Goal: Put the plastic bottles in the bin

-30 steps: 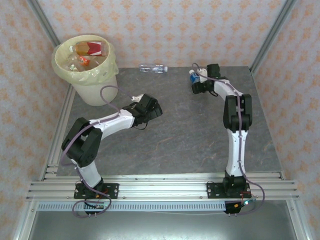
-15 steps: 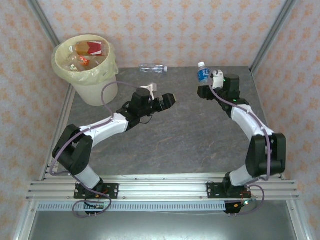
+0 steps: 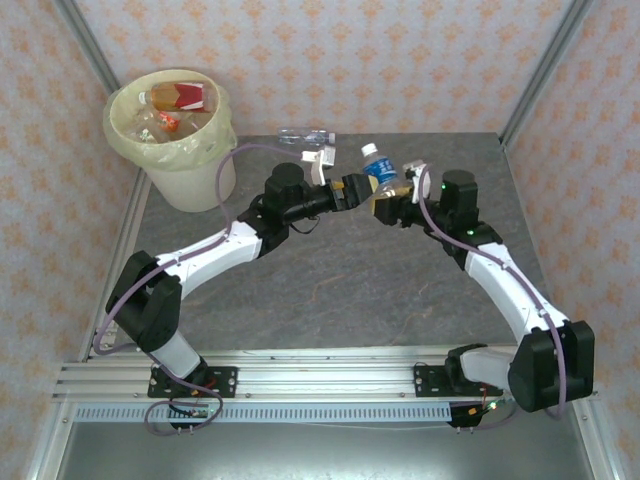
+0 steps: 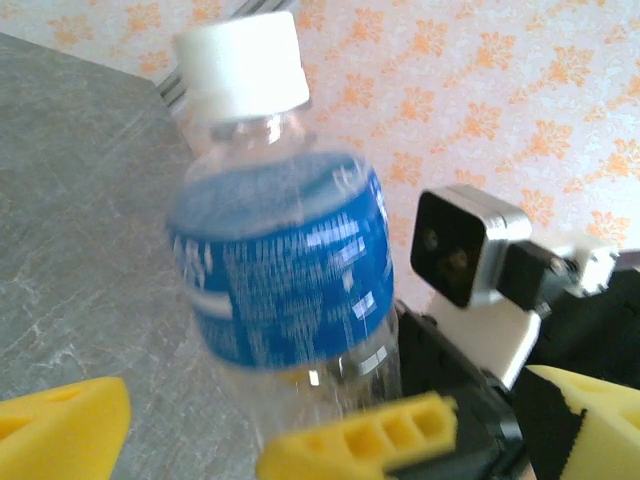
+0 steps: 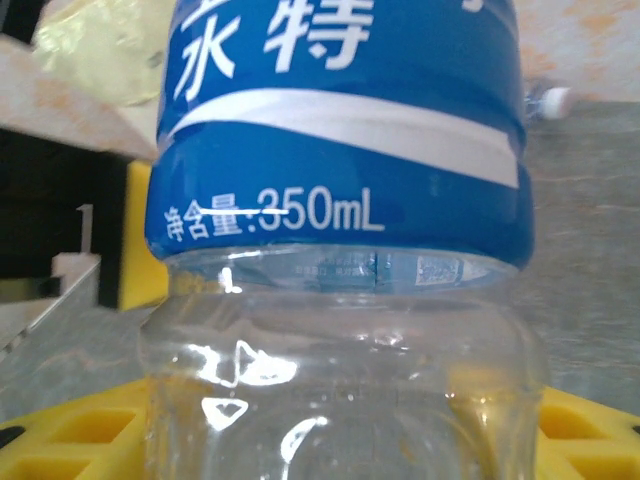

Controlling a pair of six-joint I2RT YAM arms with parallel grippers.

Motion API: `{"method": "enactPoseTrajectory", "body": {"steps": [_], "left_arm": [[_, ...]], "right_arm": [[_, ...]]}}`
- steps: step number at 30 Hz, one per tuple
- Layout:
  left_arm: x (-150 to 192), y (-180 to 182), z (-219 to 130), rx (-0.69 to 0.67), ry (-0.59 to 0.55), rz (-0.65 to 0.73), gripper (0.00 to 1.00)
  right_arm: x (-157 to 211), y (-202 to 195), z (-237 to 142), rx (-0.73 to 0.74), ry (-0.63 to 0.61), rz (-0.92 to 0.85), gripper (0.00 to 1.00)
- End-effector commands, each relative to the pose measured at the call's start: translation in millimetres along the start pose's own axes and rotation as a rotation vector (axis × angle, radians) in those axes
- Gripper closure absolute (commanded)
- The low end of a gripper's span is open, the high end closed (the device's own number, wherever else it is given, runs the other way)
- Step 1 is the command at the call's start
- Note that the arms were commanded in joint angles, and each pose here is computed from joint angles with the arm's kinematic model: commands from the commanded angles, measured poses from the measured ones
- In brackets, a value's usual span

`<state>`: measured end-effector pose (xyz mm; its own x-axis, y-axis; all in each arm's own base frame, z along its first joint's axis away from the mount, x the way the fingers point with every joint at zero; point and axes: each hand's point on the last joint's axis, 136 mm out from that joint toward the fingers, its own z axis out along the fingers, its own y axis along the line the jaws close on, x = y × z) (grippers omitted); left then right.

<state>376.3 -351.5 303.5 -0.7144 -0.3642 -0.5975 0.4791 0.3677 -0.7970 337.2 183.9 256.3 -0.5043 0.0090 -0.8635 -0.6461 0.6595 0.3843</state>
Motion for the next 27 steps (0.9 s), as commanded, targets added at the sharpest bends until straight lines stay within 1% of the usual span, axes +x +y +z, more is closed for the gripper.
{"method": "enactPoseTrajectory", "body": {"steps": [1, 3, 9, 12, 15, 18, 21, 24, 25, 27], "left_arm": [[-13.5, -8.9, -1.8, 0.002, -0.045, 0.017, 0.00], [-15.1, -9.6, 0.1, 0.008, -0.049, 0.015, 0.00], [-13.3, 8.4, 2.0, -0.064, -0.058, -0.013, 0.00], [-13.7, 2.3, 2.8, -0.019, -0.065, -0.013, 0.00], [-16.2, -2.8, 2.0, 0.015, -0.082, -0.019, 0.03], [-17.3, -7.5, 3.7, 0.051, -0.087, -0.027, 0.09], [-18.7, -14.1, 5.2, 0.094, -0.091, -0.029, 0.19], [-17.6, -11.7, 6.9, 0.090, -0.088, -0.028, 0.32], [-17.7, -10.4, 6.8, 0.086, -0.089, -0.028, 0.34], [-17.1, -6.9, 6.5, 0.072, -0.090, -0.036, 0.36]], "right_arm": [[-10.7, 36.5, 0.0, -0.121, -0.007, -0.049, 0.44], [-9.5, 45.1, 4.8, -0.151, -0.011, -0.050, 0.44], [-19.5, 61.5, 10.3, -0.212, -0.072, -0.032, 0.44], [-18.4, 68.6, 12.4, -0.238, -0.056, -0.037, 0.43], [-15.8, 71.3, 13.3, -0.257, -0.042, -0.044, 0.41], [-12.2, 73.0, 13.6, -0.267, -0.010, -0.054, 0.40], [-12.2, 73.5, 14.2, -0.271, 0.006, -0.062, 0.39], [-14.1, 73.2, 14.1, -0.265, 0.001, -0.062, 0.37], [-15.0, 72.8, 13.9, -0.261, -0.002, -0.060, 0.37], [-17.5, 71.9, 13.3, -0.251, -0.010, -0.058, 0.33]]}}
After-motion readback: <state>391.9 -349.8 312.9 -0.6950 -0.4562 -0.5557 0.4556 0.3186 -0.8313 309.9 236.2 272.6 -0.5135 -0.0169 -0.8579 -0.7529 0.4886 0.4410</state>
